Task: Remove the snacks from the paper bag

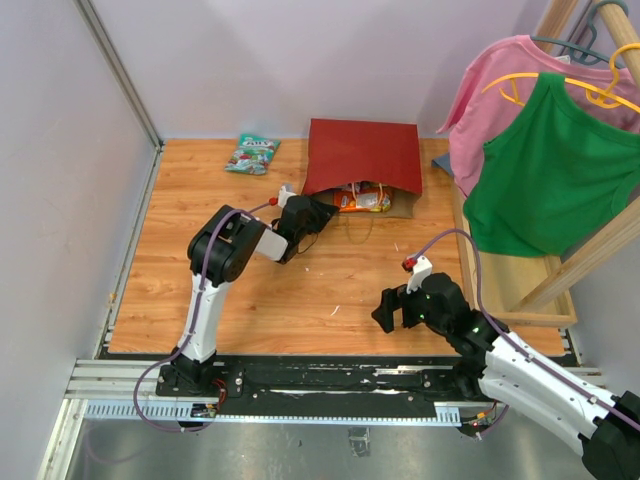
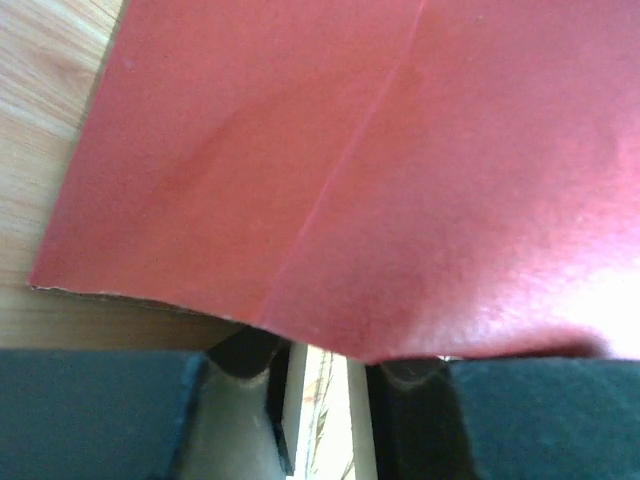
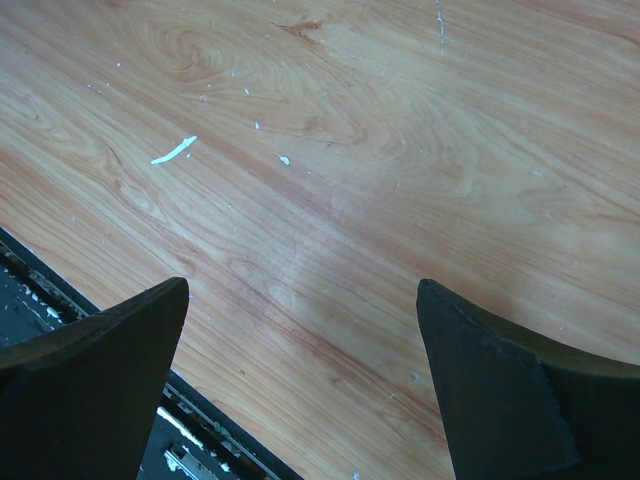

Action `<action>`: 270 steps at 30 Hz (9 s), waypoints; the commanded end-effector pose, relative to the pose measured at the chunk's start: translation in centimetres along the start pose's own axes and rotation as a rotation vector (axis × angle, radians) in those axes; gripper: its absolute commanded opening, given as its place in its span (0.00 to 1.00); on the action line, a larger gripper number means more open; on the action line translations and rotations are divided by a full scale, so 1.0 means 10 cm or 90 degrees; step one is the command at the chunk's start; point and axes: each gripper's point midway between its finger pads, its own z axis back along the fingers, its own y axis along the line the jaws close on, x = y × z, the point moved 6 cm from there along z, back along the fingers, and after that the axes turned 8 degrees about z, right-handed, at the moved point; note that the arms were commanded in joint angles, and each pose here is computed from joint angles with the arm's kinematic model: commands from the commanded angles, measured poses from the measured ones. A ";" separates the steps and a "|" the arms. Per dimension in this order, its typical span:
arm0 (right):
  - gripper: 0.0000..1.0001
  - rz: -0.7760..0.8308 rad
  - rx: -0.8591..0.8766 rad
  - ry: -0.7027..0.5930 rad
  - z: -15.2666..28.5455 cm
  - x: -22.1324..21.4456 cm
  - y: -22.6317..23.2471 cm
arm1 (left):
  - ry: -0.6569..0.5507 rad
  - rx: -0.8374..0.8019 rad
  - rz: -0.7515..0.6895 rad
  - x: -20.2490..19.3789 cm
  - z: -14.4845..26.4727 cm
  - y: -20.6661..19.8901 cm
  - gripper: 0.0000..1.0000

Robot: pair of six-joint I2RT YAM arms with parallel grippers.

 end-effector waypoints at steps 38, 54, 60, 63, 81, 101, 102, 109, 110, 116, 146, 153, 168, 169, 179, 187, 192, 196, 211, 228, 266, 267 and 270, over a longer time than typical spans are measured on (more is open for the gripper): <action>0.98 -0.014 -0.036 -0.027 0.14 0.01 -0.08 | 0.005 -0.169 -0.205 0.36 1.76 -1.32 0.01; 0.98 -0.013 -0.034 -0.011 0.10 0.00 -0.07 | -0.425 0.127 -0.277 1.52 3.51 -0.99 0.00; 0.98 -0.016 -0.032 -0.008 0.11 -0.01 -0.07 | -0.506 0.279 -0.243 2.06 3.44 -0.88 0.00; 0.98 -0.015 -0.026 -0.015 0.11 0.00 -0.06 | -0.576 0.338 -0.231 2.38 3.48 -0.87 0.01; 0.98 -0.010 -0.002 0.001 0.01 -0.02 -0.02 | -0.549 0.427 -0.223 2.98 3.13 -0.45 0.21; 0.98 -0.018 0.055 0.040 -0.09 -0.15 0.07 | -0.461 0.483 0.063 2.74 3.49 1.23 0.94; 0.98 -0.019 0.054 0.041 -0.09 -0.16 0.07 | -0.457 0.484 0.063 2.73 3.47 1.25 0.93; 0.98 -0.021 0.047 0.037 -0.08 -0.16 0.06 | -0.452 0.481 0.065 2.76 3.39 1.36 0.83; 0.98 -0.022 0.046 0.037 -0.08 -0.16 0.05 | -0.454 0.478 0.068 2.77 3.37 1.37 0.81; 0.98 -0.021 0.045 0.042 -0.10 -0.16 0.05 | -0.443 0.461 0.079 2.90 3.19 1.49 0.73; 0.98 -0.017 0.060 0.041 -0.12 -0.17 0.07 | -0.686 0.438 -0.055 3.24 3.79 0.18 0.00; 0.98 -0.019 0.064 0.025 -0.08 -0.16 0.08 | -0.779 0.561 -0.067 3.28 3.91 -0.04 0.01; 0.98 -0.033 0.071 0.010 0.02 -0.18 0.10 | -0.763 0.885 -0.422 2.72 2.44 -0.03 0.01; 0.98 -0.034 0.071 0.007 0.02 -0.19 0.10 | -0.747 0.898 -0.476 2.69 2.32 -0.02 0.01; 0.98 -0.035 0.071 0.014 0.00 -0.19 0.10 | -0.762 0.858 -0.514 2.61 2.14 -0.15 0.01; 0.98 -0.032 0.080 0.030 -0.03 -0.20 0.11 | -0.655 1.015 -0.726 2.72 1.65 0.04 0.01; 0.98 -0.030 0.083 0.031 -0.03 -0.20 0.12 | -0.590 1.068 -0.773 2.69 1.38 0.31 0.01; 0.98 -0.031 0.083 0.025 -0.04 -0.20 0.12 | -0.576 1.075 -0.779 2.69 1.26 0.31 0.01; 0.98 -0.028 0.088 0.021 -0.05 -0.21 0.12 | -0.137 0.621 -0.668 2.46 0.62 -0.47 1.00; 0.98 -0.026 0.110 0.040 -0.07 -0.22 0.16 | -0.205 0.314 -0.286 2.07 2.61 -0.23 0.98; 0.98 -0.028 0.114 0.052 -0.11 -0.25 0.16 | -0.207 0.689 -0.318 3.19 1.58 0.91 0.45; 0.98 -0.029 0.115 0.054 -0.11 -0.25 0.16 | -0.210 0.706 -0.333 3.21 1.52 0.91 0.45; 0.98 -0.028 0.115 0.058 -0.12 -0.26 0.16 | -0.202 0.721 -0.381 3.26 1.32 0.85 0.47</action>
